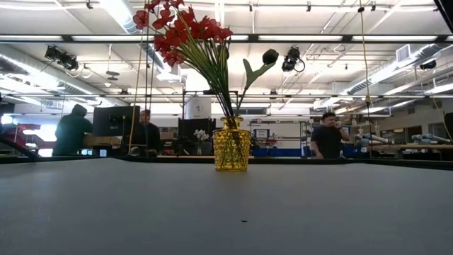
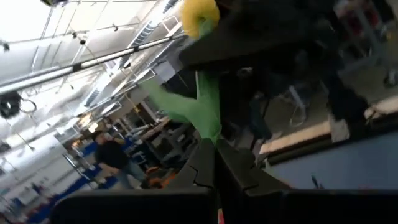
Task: Sort flowers into vase by color
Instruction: Put the yellow tulip into the transparent vase
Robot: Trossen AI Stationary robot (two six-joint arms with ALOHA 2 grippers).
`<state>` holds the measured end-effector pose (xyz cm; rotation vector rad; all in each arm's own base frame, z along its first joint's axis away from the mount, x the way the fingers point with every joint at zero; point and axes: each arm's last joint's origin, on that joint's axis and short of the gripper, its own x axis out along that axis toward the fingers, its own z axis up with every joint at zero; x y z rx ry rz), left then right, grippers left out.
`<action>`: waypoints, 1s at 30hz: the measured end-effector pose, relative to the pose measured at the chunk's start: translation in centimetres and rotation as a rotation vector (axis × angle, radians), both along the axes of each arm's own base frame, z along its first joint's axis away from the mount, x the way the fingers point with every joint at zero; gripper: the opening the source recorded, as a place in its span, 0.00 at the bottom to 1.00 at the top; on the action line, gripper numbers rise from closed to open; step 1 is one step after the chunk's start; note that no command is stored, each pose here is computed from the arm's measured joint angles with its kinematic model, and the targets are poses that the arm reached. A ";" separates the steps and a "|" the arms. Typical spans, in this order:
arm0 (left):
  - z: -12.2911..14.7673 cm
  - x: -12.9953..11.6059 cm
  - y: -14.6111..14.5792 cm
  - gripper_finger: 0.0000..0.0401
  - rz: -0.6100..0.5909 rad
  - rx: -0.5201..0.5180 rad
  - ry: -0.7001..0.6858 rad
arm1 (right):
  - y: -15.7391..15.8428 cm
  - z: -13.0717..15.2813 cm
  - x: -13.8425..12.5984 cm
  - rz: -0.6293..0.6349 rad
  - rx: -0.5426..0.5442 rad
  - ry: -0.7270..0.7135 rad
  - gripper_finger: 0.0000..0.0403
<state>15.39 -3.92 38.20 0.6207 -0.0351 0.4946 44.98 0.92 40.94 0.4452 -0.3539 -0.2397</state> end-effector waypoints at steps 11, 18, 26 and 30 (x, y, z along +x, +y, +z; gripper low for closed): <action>-0.6 1.0 -0.3 0.02 0.093 0.081 0.084 | -1.0 -0.4 0.1 -0.046 0.058 0.028 0.03; 0.0 0.5 0.0 0.13 0.077 -0.118 -0.041 | -1.4 -0.5 0.0 -0.090 -0.017 0.069 0.01; 1.3 -0.7 0.3 0.43 -0.041 -0.388 0.049 | -2.3 0.6 -0.1 -0.061 -0.094 0.227 0.01; 2.6 -0.9 0.9 0.49 -0.091 -0.517 0.071 | -2.7 1.5 -0.1 0.066 -0.148 0.206 0.01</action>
